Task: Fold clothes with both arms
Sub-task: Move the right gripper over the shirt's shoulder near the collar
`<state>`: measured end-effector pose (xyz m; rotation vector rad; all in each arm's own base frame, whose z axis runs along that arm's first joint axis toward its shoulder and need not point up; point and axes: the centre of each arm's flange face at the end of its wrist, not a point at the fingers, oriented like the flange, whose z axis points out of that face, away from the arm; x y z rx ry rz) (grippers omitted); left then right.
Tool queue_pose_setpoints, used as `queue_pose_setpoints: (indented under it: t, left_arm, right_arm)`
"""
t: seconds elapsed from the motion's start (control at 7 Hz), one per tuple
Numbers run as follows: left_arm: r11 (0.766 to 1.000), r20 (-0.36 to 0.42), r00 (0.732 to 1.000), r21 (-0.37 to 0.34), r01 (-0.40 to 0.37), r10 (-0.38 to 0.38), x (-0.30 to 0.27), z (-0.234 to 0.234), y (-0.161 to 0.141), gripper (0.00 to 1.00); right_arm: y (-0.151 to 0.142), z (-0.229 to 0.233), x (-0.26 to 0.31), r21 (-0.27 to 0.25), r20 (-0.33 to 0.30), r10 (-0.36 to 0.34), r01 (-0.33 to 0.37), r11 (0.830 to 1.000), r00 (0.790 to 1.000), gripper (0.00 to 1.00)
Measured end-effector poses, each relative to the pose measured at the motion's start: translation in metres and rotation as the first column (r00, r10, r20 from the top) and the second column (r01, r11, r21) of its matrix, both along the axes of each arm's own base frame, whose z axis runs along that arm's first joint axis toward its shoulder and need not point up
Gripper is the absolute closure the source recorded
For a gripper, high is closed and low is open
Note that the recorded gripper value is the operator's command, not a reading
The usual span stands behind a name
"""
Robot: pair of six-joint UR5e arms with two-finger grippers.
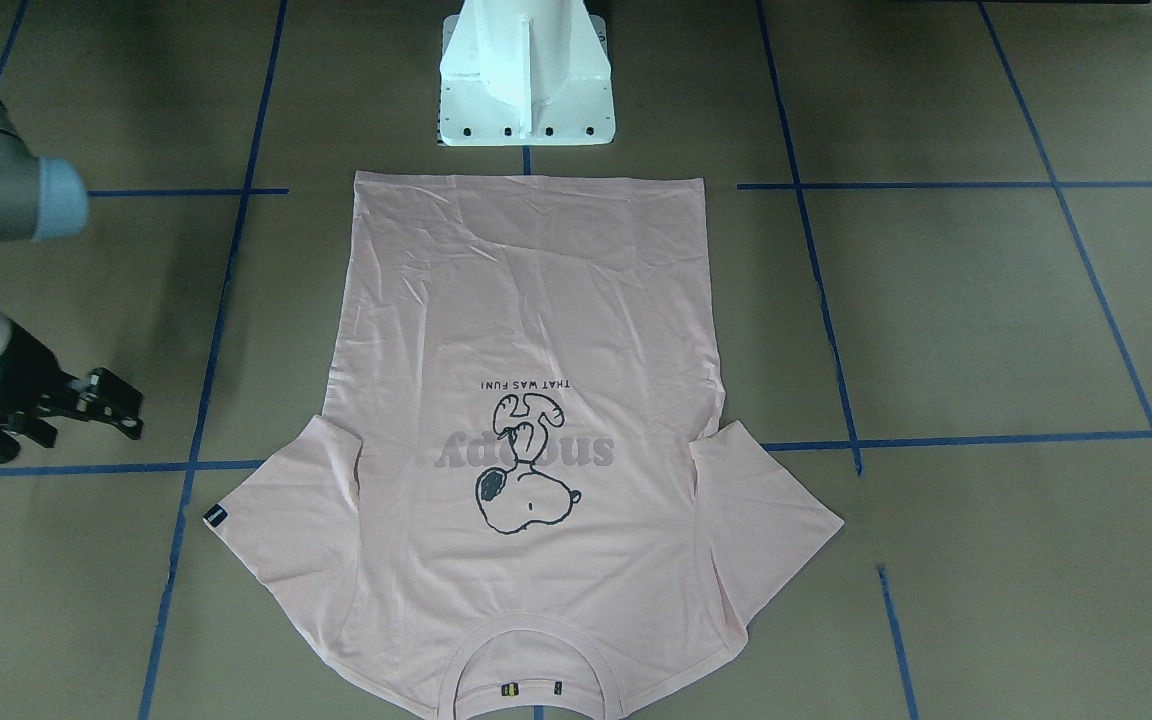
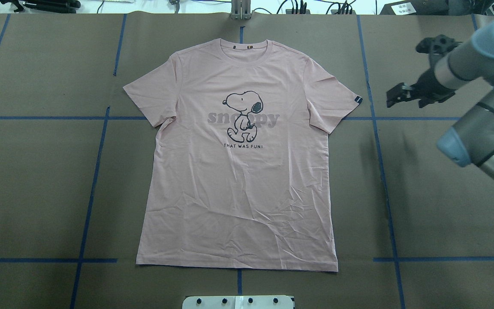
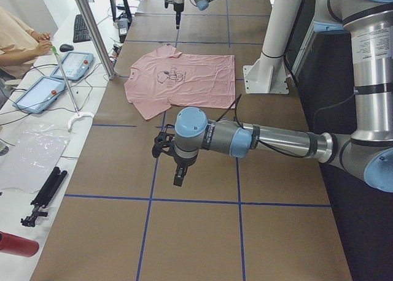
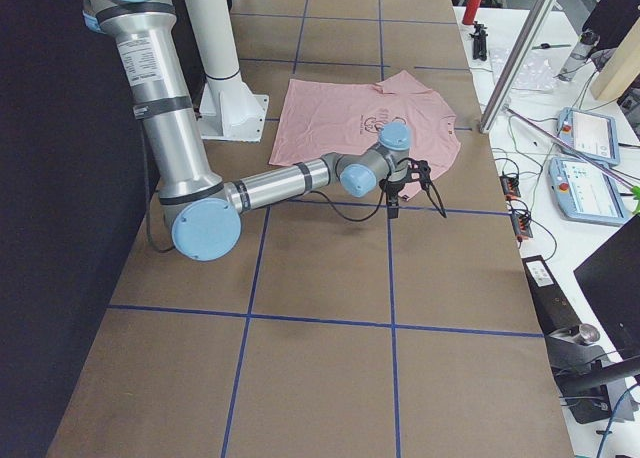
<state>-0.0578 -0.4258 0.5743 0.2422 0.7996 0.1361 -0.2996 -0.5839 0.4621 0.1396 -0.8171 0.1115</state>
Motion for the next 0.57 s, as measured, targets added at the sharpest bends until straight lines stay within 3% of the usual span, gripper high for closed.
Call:
queue_pose_setpoints:
  t: [0.14,0.29,0.57]
  left_arm:
    - [1.000,0.000,1.000,0.014,0.000,0.000,0.000,-0.001,0.000,0.00]
    - [1.000,0.000,1.000,0.019,0.003,-0.003,0.000,-0.001,0.000,0.00]
    - [1.000,-0.001,1.000,0.017,0.005,-0.005,0.000,0.000,0.000,0.00]
  right_arm:
    - [-0.013,-0.022,-0.041,-0.048,-0.005,0.112,-0.112,0.993,0.994,0.14]
    - [-0.024,-0.034,-0.068,-0.076,-0.010,0.215,-0.215,0.974,0.977,0.17]
    - [-0.033,-0.030,-0.096,-0.080,-0.025,0.314,-0.315,0.946,0.949,0.19]
